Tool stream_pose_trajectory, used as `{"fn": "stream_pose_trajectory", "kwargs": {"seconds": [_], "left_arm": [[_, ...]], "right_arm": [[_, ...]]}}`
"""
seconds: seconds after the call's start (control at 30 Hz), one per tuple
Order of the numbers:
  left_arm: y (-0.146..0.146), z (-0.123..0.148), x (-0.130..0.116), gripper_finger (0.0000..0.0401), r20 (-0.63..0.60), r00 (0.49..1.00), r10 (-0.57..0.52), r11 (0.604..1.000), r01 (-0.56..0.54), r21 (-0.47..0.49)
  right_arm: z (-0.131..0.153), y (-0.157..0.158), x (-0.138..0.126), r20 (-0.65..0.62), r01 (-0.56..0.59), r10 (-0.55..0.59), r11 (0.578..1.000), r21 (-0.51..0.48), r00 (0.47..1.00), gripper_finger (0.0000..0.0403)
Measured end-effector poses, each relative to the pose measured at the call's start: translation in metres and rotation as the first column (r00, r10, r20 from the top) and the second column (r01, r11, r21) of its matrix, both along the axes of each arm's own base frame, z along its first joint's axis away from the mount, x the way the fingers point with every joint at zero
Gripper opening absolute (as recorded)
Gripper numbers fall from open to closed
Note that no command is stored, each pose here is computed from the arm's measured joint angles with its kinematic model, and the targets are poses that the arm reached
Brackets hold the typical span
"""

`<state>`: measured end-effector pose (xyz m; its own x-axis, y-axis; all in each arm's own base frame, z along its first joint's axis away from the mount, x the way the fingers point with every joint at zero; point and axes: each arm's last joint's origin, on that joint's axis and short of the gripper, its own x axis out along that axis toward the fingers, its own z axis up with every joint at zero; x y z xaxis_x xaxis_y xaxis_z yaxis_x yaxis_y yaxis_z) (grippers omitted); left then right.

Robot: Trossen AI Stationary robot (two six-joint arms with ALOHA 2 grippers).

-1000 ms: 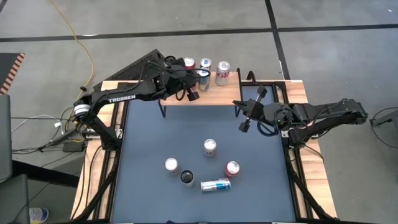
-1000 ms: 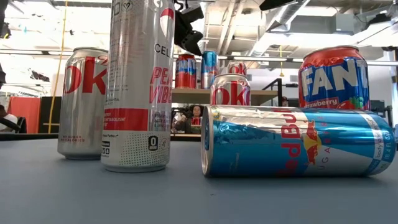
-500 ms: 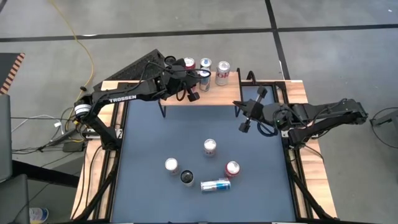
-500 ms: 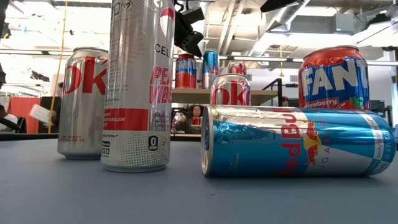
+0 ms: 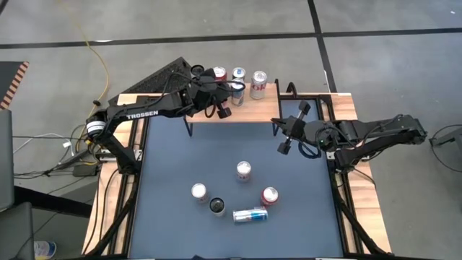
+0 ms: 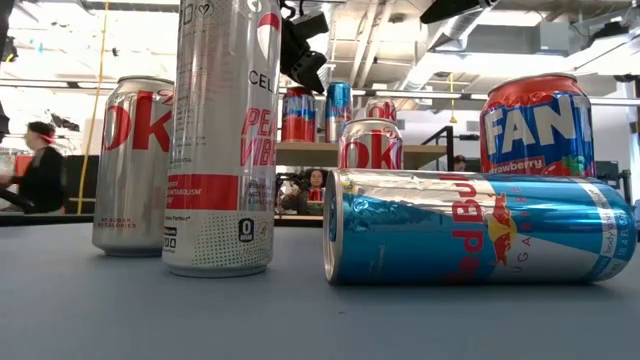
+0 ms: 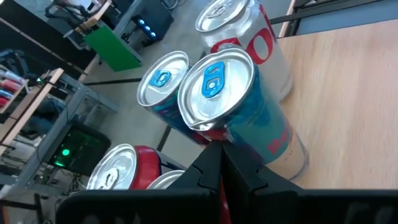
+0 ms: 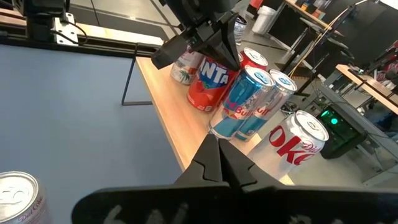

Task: Place canned beverage on shelf
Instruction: Adjust the blue soda can

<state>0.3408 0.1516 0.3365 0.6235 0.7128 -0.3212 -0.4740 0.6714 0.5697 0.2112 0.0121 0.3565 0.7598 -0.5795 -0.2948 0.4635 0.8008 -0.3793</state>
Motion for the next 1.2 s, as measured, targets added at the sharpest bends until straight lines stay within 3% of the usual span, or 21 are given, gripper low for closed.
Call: {"fn": "stream_pose_trajectory", "kwargs": {"seconds": [0.6, 0.97, 1.2], "left_arm": [[-0.007, 0.001, 0.005, 0.0000, 0.031, 0.998, -0.054, 0.999, 0.054, -0.004], [-0.007, 0.002, 0.004, 0.0000, 0.020, 1.000, -0.007, 1.000, 0.007, 0.018], [-0.026, 0.002, 0.009, 0.0000, 0.010, 0.999, -0.033, 0.999, 0.032, 0.014]], "right_arm": [[0.000, 0.000, 0.000, -0.005, -0.002, 0.002, 1.000, 0.001, 1.000, 0.0000], [-0.001, 0.001, 0.000, -0.001, -0.039, 0.039, 0.999, 0.032, 0.999, 0.0000], [-0.006, -0.003, 0.002, -0.009, -0.008, 0.008, 0.998, 0.058, 1.000, 0.0000]]}}
